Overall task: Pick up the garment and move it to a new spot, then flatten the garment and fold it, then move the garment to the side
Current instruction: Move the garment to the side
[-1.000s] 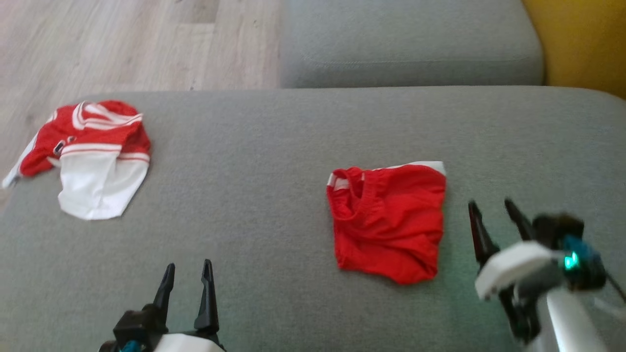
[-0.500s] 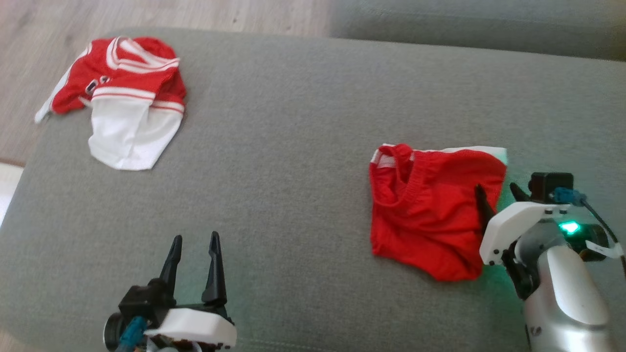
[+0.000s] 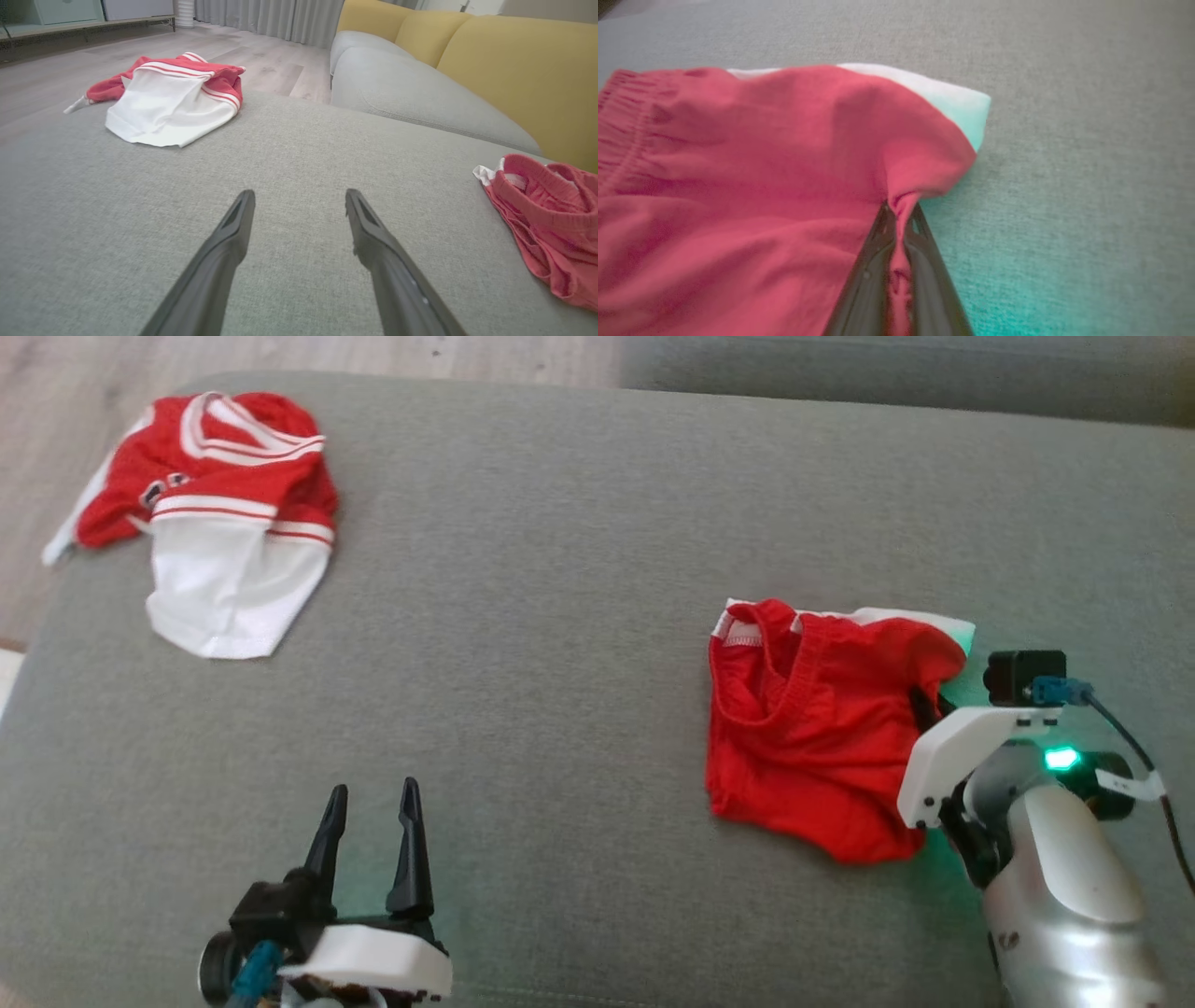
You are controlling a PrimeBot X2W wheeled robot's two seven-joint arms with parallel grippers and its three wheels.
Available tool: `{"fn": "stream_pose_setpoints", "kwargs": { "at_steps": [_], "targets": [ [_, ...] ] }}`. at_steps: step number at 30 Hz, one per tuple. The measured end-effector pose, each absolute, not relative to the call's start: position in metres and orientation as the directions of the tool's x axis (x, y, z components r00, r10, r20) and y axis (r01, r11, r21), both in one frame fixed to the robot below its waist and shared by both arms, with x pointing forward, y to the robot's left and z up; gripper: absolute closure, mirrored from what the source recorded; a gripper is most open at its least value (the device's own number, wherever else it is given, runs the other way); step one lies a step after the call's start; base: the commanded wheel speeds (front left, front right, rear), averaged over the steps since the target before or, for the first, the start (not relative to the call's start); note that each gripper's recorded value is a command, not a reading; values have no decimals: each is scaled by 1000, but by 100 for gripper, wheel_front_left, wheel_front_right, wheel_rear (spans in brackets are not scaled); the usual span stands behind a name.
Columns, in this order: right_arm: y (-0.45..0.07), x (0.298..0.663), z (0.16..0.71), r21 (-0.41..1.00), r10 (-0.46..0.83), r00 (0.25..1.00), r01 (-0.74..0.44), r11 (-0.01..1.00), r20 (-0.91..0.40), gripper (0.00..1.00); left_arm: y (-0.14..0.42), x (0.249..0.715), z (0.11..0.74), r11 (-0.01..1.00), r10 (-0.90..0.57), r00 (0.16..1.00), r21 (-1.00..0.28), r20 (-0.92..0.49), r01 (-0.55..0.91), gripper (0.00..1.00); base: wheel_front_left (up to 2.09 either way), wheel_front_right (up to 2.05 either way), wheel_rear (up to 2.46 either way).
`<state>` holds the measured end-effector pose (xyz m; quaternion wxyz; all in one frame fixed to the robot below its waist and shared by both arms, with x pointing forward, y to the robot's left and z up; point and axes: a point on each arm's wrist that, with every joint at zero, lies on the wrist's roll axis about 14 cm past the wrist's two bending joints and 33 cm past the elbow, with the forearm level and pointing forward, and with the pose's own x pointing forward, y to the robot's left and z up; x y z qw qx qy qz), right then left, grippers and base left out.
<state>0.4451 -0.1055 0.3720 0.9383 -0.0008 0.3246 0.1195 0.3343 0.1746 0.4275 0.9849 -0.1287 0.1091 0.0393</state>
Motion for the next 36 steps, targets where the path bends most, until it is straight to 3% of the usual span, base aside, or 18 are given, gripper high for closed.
{"fn": "stream_pose_setpoints", "kwargs": {
  "at_steps": [5, 13, 24, 31, 36],
  "targets": [
    [-128, 451, 379, 57, 177, 790, -178, 982, -588, 100, 161, 346, 429, 967, 0, 977, -248, -214, -54, 0, 0, 0, 0],
    [-214, 470, 412, -46, 0, 862, -27, 999, -507, 100, 125, 385, 440, 965, -123, 979, -249, -161, 80, 0, 0, 0, 0],
    [-286, 457, 411, -104, -164, 850, 129, 986, -501, 100, 57, 434, 443, 920, -325, 939, -269, -113, 286, 0, 0, 0, 0],
    [-302, 475, 415, -135, -193, 847, 144, 980, -495, 100, 56, 442, 439, 917, -331, 936, -272, -117, 291, 0, 0, 0, 0],
    [-345, 500, 431, -223, -278, 838, 192, 956, -470, 100, 82, 442, 437, 941, -266, 956, -250, -127, 228, 0, 0, 0, 0]
  ]
}}
